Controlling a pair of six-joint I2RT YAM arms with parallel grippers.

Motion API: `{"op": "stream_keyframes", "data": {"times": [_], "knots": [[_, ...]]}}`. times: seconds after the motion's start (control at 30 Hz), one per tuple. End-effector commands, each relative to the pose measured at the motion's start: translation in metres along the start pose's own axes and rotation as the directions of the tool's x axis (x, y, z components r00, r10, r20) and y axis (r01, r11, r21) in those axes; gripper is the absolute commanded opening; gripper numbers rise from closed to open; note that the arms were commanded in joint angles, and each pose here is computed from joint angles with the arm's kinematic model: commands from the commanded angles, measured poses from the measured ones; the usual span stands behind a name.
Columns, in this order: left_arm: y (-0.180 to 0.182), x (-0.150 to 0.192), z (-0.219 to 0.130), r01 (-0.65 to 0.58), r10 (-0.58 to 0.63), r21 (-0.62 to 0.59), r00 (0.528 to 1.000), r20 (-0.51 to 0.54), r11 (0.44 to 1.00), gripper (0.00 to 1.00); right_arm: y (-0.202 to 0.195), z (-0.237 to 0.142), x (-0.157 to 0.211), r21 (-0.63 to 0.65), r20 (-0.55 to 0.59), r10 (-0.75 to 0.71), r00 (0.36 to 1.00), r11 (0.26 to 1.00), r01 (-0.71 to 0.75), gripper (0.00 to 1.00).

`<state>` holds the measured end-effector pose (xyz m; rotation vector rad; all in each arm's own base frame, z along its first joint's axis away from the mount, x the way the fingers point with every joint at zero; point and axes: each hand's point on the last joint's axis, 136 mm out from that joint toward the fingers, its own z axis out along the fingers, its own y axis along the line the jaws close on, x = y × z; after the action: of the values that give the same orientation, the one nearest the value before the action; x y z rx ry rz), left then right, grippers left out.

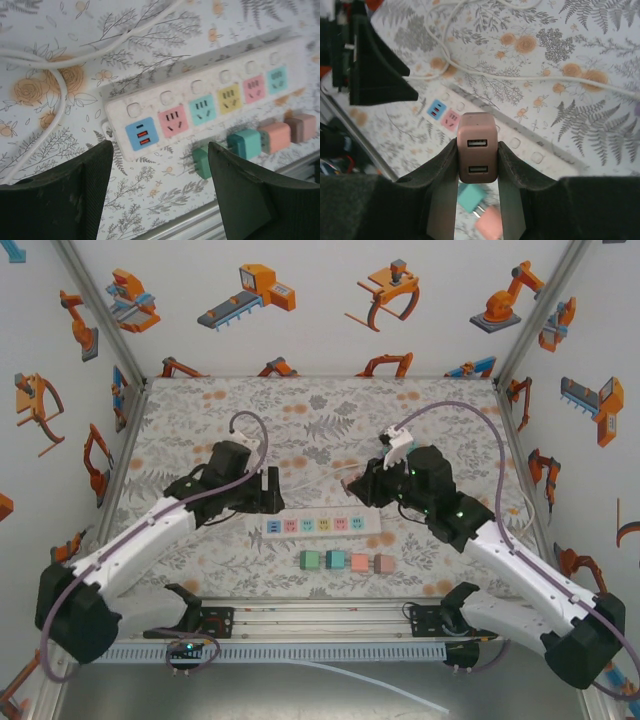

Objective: Pull the plug off the socket

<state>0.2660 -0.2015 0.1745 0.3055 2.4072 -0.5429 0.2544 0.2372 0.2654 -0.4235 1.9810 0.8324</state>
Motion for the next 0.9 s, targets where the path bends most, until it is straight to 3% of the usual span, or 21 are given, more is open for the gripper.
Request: {"op": "stream_keyframes", "data": {"times": [0.0, 0.13, 0.33, 0.57, 0.87], "knots": [[-0.027, -0.009, -0.038, -0.147, 0.134, 0.142, 0.987, 0.094, 0.979, 0.72, -0.015, -0.009, -0.002, 0.069, 0.072, 0.335, 0.939, 0.938, -0.34, 0.22], [-0.052, -0.003, -0.08, -0.329, 0.276, 0.266, 0.937, 0.216, 0.906, 0.75, -0.014, -0.006, 0.016, 0.049, 0.068, 0.512, 0.856, 0.856, -0.515, 0.23], [-0.069, 0.022, -0.121, -0.565, 0.475, 0.332, 0.821, 0.317, 0.755, 0.79, -0.004, 0.01, 0.052, 0.052, 0.059, 0.67, 0.74, 0.738, -0.673, 0.23], [-0.072, 0.063, -0.138, -0.771, 0.69, 0.361, 0.633, 0.351, 0.524, 0.92, 0.028, 0.035, 0.087, 0.076, 0.056, 0.675, 0.735, 0.731, -0.678, 0.23], [-0.049, 0.103, -0.141, -0.85, 0.831, 0.362, 0.488, 0.266, 0.383, 0.99, 0.07, 0.073, 0.121, 0.11, 0.033, 0.63, 0.776, 0.769, -0.63, 0.23]]}}
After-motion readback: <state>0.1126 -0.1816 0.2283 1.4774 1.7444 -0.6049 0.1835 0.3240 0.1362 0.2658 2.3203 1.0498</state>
